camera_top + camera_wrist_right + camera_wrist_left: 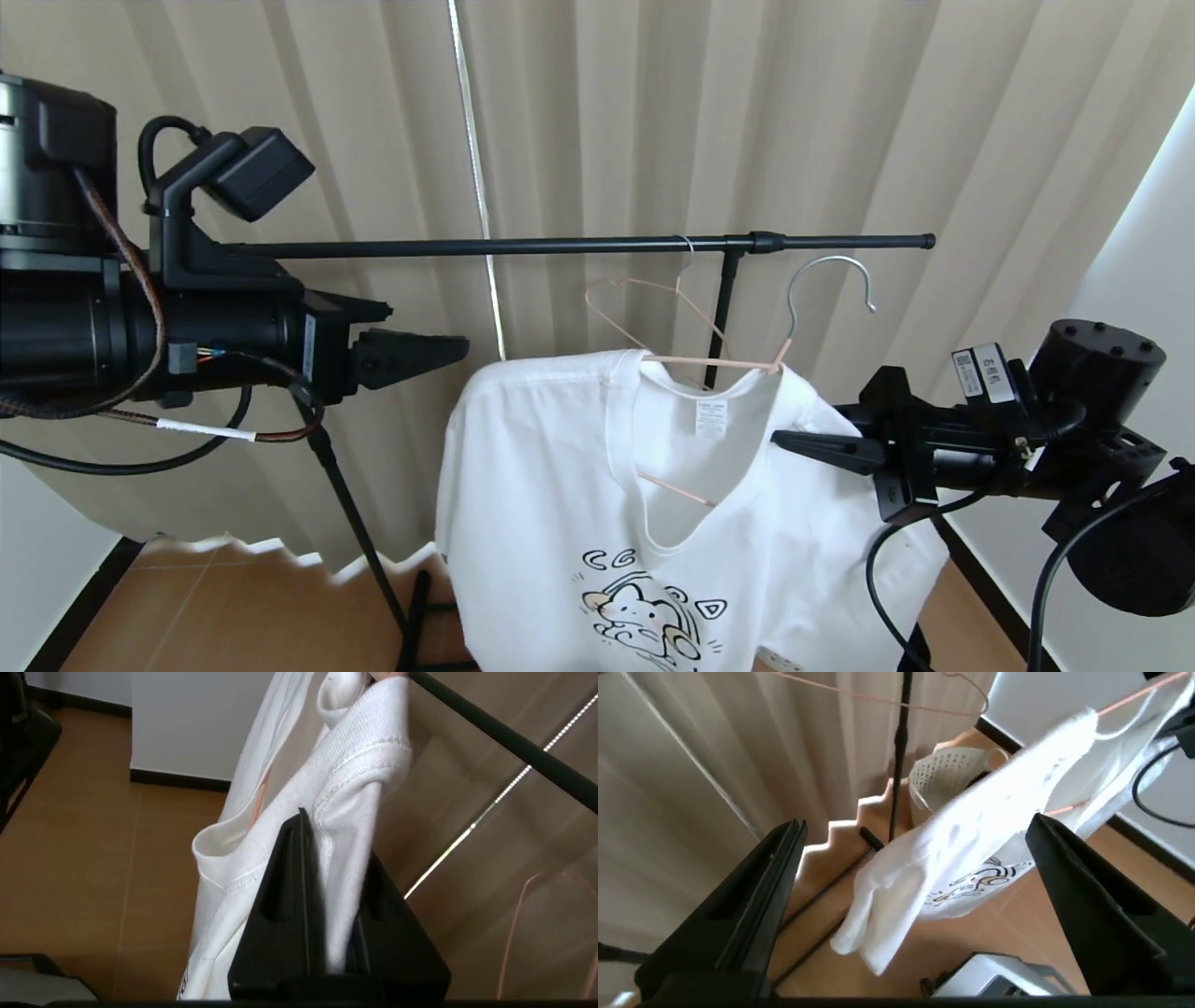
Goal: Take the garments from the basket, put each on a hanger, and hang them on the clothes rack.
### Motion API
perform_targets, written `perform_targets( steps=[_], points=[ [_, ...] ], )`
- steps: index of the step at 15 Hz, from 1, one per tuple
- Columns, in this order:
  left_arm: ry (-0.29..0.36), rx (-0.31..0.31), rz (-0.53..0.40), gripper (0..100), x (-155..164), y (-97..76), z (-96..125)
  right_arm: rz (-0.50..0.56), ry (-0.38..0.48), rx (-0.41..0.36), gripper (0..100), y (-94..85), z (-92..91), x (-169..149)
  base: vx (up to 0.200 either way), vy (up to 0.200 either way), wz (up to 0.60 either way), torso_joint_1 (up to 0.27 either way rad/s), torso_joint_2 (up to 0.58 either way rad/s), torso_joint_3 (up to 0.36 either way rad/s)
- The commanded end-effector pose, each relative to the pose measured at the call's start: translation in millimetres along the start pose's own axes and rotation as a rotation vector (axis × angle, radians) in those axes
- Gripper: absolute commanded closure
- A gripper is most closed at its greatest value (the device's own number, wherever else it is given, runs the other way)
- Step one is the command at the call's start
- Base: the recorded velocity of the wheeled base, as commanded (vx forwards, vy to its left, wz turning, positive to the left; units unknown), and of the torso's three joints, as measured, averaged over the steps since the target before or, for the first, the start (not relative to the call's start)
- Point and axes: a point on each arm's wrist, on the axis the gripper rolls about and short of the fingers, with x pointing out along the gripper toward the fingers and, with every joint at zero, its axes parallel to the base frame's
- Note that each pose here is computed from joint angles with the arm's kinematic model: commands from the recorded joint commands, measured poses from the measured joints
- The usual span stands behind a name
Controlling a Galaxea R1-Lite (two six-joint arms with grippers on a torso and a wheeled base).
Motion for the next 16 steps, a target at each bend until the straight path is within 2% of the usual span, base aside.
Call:
perform_targets(
  steps=[1, 4, 6, 7, 9, 12, 14, 16],
  points=[
    [-0.001, 0.098, -0.061, 0, 8.4, -11.8, 13.4, 0.046, -0.007, 0.017, 100, 8.0, -2.2, 11.5, 0.000, 0.000, 0.00, 0.000, 0.00, 0.000],
    [0.058, 0.257, -0.158, 0, 22.8, -30.3, 11.1, 0.093, -0.011, 0.038, 100, 17.6, -4.9, 22.6, 0.000, 0.000, 0.00, 0.000, 0.00, 0.000],
    [0.070, 0.336, -0.213, 0, 35.2, -40.8, 10.6, 0.111, -0.011, 0.049, 100, 22.3, -5.9, 25.5, 0.000, 0.000, 0.00, 0.000, 0.00, 0.000],
    [0.069, 0.351, -0.220, 0, 36.8, -42.2, 10.8, 0.116, -0.011, 0.051, 100, 23.3, -5.9, 26.5, 0.000, 0.000, 0.00, 0.000, 0.00, 0.000],
    [0.068, 0.386, -0.317, 0, 50.0, -46.4, 10.4, 0.134, -0.015, 0.053, 100, 27.0, -5.6, 30.6, 0.000, 0.000, 0.00, 0.000, 0.00, 0.000],
    [0.123, 0.424, -0.379, 0, 58.8, -46.9, 7.3, 0.143, -0.017, 0.054, 100, 29.3, -5.0, 32.9, 0.000, 0.000, 0.00, 0.000, 0.00, 0.000],
    [0.142, 0.417, -0.442, 0, 60.7, -48.2, 5.6, 0.149, -0.018, 0.056, 100, 31.5, -4.1, 33.5, 0.000, 0.000, 0.00, 0.000, 0.00, 0.000],
    [0.153, 0.429, -0.454, 0, 64.7, -48.0, 2.5, 0.160, -0.021, 0.054, 100, 34.1, -2.3, 35.3, 0.000, 0.000, 0.00, 0.000, 0.00, 0.000]
  ],
)
